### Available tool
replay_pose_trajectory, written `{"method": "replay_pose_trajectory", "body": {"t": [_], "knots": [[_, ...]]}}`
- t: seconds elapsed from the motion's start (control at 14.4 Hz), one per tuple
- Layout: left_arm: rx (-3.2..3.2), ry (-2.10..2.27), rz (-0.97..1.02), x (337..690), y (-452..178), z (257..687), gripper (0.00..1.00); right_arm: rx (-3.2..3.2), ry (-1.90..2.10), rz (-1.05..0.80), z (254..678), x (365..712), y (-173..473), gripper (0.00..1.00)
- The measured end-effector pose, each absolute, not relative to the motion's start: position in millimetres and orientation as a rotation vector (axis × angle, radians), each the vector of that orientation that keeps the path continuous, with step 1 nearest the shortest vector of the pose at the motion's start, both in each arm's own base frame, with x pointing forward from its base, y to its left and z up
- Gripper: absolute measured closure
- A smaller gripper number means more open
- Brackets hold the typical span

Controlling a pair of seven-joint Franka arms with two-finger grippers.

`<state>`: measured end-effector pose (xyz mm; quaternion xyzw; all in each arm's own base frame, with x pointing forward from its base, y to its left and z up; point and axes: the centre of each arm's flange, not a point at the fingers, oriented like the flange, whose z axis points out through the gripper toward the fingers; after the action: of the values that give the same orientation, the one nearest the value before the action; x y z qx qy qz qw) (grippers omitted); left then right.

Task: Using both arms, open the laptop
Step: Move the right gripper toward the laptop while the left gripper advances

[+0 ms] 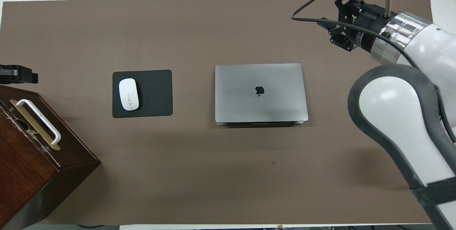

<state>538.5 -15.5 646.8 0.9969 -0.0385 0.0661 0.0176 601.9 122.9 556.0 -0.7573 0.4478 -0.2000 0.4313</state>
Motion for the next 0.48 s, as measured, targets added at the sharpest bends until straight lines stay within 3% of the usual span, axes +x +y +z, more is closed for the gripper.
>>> {"method": "replay_pose_trajectory", "body": {"t": [0.21, 0.48], "knots": [[3.095, -0.130, 0.230, 539.9, -19.2, 648.1, 0.99, -1.860, 1.160, -0.435, 532.4, 567.7, 134.7, 0.00], [3.072, -0.207, 0.337, 546.8, -49.0, 644.9, 0.99, -1.903, 1.196, -0.376, 500.7, 527.7, 138.2, 0.00]]}}
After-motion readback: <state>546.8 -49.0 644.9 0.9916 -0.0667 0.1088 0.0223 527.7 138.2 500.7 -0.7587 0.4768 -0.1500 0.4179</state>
